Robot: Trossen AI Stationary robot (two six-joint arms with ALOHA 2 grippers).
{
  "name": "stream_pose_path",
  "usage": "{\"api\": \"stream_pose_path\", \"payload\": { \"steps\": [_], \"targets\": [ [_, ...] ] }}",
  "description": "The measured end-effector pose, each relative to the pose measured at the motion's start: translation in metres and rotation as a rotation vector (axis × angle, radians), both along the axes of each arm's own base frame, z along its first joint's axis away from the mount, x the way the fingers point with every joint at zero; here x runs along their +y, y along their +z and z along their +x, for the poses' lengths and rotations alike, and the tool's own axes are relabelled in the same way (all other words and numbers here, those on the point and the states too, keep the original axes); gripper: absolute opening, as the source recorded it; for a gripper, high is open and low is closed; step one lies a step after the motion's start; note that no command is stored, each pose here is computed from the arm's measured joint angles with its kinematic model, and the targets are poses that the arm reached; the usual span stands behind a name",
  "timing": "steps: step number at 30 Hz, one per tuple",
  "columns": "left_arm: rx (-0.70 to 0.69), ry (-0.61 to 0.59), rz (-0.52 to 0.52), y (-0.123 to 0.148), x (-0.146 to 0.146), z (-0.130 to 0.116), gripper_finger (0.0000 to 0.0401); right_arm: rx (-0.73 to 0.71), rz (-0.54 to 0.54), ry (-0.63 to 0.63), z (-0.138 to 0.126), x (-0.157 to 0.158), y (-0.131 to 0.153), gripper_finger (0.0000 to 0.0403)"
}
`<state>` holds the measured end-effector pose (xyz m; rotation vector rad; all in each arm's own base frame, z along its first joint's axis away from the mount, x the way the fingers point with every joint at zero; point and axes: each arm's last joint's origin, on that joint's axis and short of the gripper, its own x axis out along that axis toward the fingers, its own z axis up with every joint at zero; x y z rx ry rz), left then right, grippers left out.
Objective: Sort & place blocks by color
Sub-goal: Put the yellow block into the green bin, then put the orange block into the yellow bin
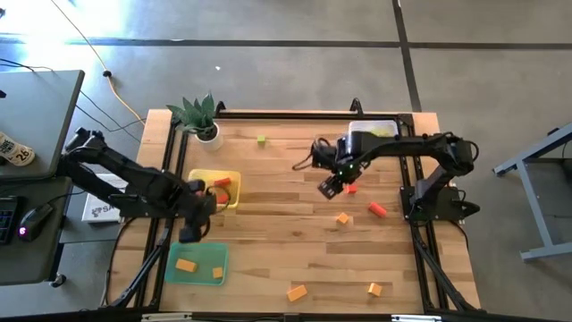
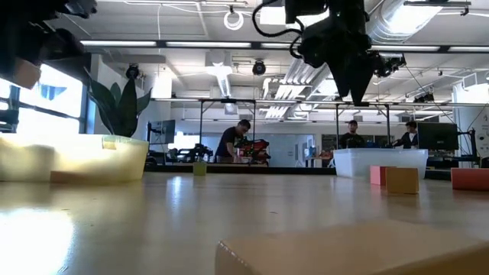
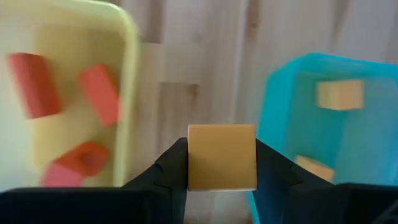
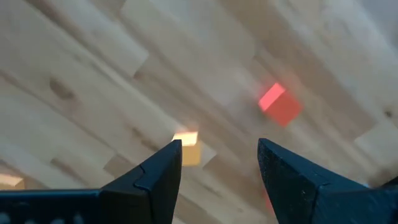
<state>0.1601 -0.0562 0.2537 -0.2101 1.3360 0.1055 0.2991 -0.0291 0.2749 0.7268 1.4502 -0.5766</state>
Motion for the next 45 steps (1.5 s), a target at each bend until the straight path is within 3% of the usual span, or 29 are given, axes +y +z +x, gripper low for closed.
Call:
{"api": "stream_pose_path", "payload": {
  "steps": [17,24,28,37,45],
  "targets": [
    [-0.101,-0.054,-0.164,-0.012,-0.062,-0.010,0.0117,0.082,-0.047,0.066,-0.013,0.098,0.000,0.0197],
    [-0.056,-0.119,-0.143,-0.028,-0.084,-0.007,0.0120,0.117,-0.069,0.020,-0.026,0.129,-0.009,0.0197],
    [-0.018,-0.133,-0.153,-0.037,-0.093,-0.004,0.0141,0.155,-0.093,-0.025,-0.037,0.145,-0.018,0.0197],
    [0.037,-0.154,-0.193,-0.042,-0.100,-0.003,0.0201,0.260,-0.168,-0.067,-0.062,0.162,-0.041,0.0197],
    [0.029,-0.175,-0.194,-0.040,-0.100,-0.003,0.0204,0.371,-0.213,0.012,-0.074,0.150,-0.064,0.0197]
  ]
}}
